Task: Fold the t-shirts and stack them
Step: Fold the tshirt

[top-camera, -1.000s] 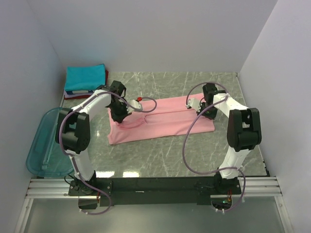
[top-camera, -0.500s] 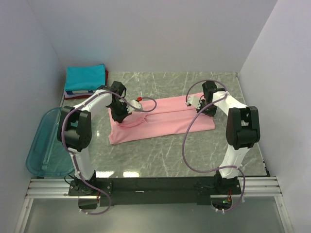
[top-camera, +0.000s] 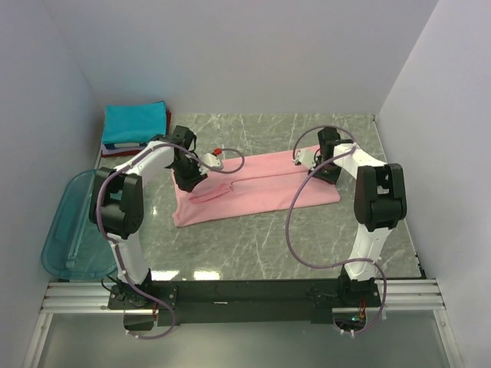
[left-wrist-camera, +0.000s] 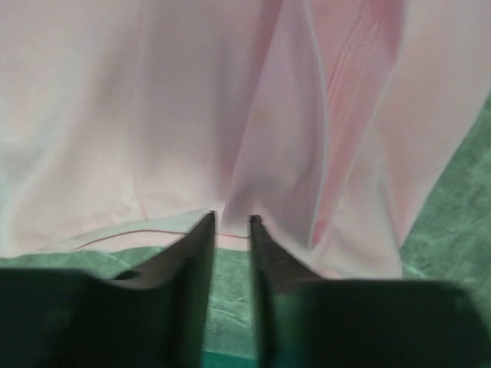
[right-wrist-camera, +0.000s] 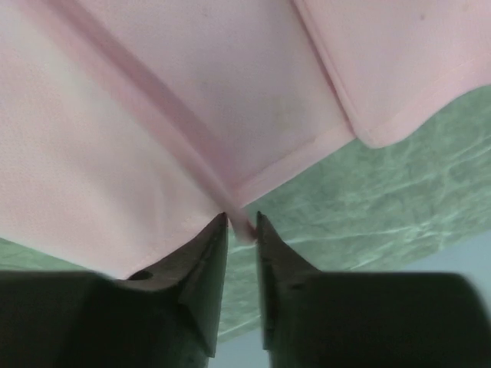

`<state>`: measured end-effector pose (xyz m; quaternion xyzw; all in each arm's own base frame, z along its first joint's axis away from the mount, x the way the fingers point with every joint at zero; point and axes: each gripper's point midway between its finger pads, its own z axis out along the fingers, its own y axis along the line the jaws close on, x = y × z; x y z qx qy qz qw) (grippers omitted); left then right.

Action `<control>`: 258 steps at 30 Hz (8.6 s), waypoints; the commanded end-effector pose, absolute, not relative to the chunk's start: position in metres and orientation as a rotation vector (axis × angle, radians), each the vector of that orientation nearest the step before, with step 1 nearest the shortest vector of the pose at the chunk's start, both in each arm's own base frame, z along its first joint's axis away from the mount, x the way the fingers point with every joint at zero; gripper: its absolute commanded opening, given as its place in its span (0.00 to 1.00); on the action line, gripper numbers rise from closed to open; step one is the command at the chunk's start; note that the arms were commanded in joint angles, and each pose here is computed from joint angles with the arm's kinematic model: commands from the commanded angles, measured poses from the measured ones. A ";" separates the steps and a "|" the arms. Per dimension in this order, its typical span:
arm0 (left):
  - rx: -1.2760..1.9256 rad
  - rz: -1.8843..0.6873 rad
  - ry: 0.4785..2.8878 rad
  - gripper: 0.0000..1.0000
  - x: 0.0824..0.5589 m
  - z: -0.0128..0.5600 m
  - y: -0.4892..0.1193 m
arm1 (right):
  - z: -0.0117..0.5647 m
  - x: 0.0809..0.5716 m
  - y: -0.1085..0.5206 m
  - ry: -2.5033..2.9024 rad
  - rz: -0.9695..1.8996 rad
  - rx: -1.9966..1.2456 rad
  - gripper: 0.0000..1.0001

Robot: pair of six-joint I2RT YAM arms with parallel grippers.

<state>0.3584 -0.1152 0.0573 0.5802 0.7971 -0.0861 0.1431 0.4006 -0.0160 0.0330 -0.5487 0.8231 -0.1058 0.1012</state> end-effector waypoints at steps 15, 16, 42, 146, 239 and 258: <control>0.906 -0.685 2.507 0.61 0.295 0.107 -0.095 | 0.086 0.359 -0.028 2.793 0.362 -0.677 0.65; 0.888 -0.695 2.509 0.62 0.292 0.105 -0.096 | 0.085 0.356 -0.024 2.807 0.416 -0.628 0.65; 0.773 -0.755 2.730 0.41 0.262 0.028 -0.090 | 0.019 0.333 -0.033 2.951 0.476 -0.472 0.22; 0.589 -0.909 2.461 0.26 0.384 0.067 -0.223 | 0.086 0.372 0.051 2.691 0.673 -0.559 0.33; -0.050 -0.574 2.559 0.24 0.482 0.041 -0.076 | 0.009 0.501 0.020 2.713 -0.259 -0.651 0.33; -0.155 -0.433 2.629 0.17 0.484 0.024 -0.038 | 0.001 0.495 0.014 2.756 -0.289 -0.667 0.30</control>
